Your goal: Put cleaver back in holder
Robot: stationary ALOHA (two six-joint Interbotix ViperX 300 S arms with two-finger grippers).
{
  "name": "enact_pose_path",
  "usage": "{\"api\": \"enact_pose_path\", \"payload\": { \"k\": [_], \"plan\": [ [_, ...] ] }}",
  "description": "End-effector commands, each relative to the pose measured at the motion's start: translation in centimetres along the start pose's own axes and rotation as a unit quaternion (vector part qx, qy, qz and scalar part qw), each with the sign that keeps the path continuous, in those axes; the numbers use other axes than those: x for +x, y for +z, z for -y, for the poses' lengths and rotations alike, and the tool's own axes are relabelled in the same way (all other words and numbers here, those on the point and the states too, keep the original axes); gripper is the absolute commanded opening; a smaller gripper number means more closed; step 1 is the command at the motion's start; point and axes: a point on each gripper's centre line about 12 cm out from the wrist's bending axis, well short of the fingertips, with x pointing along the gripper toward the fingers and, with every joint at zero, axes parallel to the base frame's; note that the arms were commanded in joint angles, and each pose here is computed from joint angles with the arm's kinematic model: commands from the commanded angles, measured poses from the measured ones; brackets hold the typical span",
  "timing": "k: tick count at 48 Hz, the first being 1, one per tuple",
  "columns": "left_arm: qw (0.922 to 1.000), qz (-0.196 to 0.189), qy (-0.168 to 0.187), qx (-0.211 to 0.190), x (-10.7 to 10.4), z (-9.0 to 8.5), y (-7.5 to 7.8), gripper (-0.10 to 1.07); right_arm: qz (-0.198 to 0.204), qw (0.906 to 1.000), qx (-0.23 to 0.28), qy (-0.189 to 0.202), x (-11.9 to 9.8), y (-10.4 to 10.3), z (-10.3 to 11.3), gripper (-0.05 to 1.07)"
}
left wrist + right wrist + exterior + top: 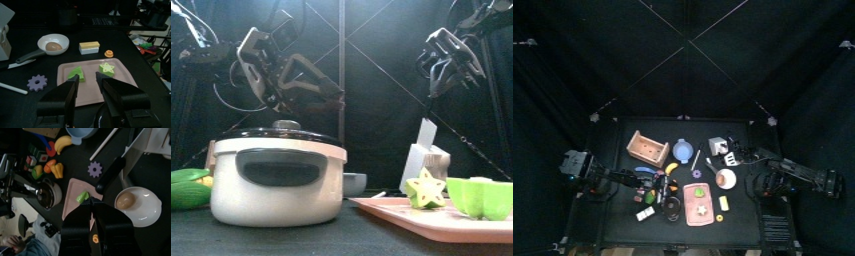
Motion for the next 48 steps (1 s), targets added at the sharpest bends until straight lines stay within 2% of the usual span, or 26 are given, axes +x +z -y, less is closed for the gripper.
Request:
{"api": "enact_pose_path", "payload": {
  "k": [1, 20, 31, 48],
  "plan": [
    [0.9999, 0.015, 0.0, 0.0, 0.1, -0.1, 0.8, 0.75, 0.022, 0.9997, 0.002, 0.006, -0.6, 0.8, -0.1, 0.28],
    [0.9999, 0.014, 0.001, 0.001, 0.0, -0.1, 0.7, 0.75, 0.042, 0.999, 0.016, -0.001, -0.9, 1.8, 0.6, 0.28],
    [0.9999, 0.014, 0.001, 0.001, 0.0, -0.1, 0.7, 0.75, 0.067, 0.9976, 0.018, -0.009, -1.1, 2.7, 1.1, 0.28],
    [0.9999, 0.014, 0.001, -0.001, 0.0, -0.1, 0.7, 0.75, 0.055, 0.9982, 0.016, -0.016, -0.2, 2.2, 1.6, 0.28]
  ]
}}
